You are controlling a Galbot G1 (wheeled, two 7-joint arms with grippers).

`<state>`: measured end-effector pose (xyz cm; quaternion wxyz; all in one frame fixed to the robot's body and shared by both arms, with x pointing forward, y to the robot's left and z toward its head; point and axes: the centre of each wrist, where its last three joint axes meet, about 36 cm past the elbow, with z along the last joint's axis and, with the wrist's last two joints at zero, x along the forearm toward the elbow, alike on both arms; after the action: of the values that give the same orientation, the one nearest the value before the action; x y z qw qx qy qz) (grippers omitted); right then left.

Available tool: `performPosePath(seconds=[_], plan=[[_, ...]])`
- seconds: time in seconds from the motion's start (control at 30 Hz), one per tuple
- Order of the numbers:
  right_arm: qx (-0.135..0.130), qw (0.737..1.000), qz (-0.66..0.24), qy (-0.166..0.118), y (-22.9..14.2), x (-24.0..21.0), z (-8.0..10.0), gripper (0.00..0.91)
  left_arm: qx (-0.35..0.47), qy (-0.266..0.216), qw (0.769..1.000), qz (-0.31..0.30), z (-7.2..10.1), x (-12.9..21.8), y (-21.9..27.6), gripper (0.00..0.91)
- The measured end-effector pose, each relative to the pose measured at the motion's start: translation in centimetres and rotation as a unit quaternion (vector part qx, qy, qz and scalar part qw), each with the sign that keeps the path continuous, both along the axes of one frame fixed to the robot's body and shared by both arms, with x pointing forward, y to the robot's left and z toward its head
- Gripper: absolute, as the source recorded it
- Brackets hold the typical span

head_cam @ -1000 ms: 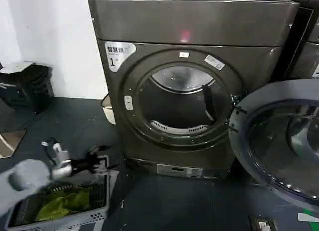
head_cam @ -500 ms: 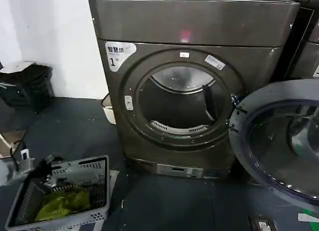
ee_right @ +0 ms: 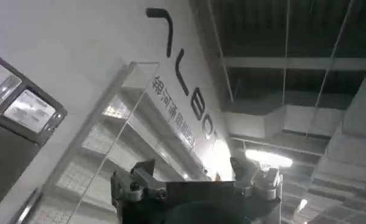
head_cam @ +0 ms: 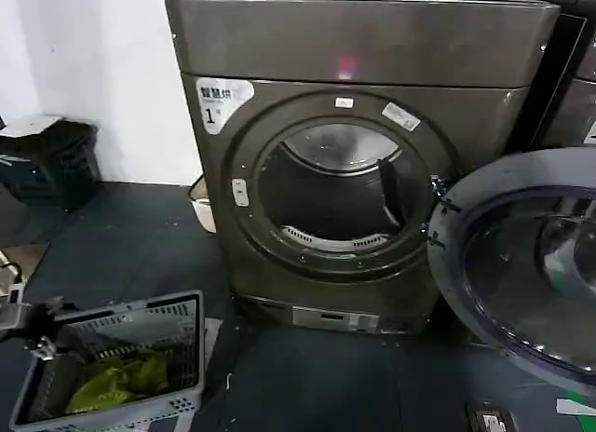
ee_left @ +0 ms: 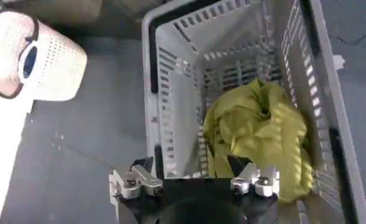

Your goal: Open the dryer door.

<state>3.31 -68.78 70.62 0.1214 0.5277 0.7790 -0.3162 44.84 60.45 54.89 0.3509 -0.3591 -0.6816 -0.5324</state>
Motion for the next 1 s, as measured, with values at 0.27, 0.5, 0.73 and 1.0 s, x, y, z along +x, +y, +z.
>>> performPosePath(seconds=[0.27, 0.5, 0.73, 1.0], plan=[[0.0, 1.0, -0.002, 0.0, 0.1, -0.1, -0.2, 0.907, 0.01, -0.005, 1.0, -0.014, -0.6, 0.3, 0.4, 0.907], [-0.001, 1.0, -0.006, 0.001, -0.1, -0.3, -0.2, 0.907, 0.023, 0.003, 0.999, -0.028, -1.3, 0.4, 0.7, 0.907], [-0.001, 1.0, -0.008, 0.001, -0.1, -0.5, -0.3, 0.907, 0.029, 0.006, 0.999, -0.038, -1.1, 0.3, 0.8, 0.907], [-0.001, 1.0, -0.011, -0.003, -0.1, -0.6, -0.3, 0.907, 0.033, 0.01, 0.998, -0.045, -0.7, 0.1, 1.0, 0.907]])
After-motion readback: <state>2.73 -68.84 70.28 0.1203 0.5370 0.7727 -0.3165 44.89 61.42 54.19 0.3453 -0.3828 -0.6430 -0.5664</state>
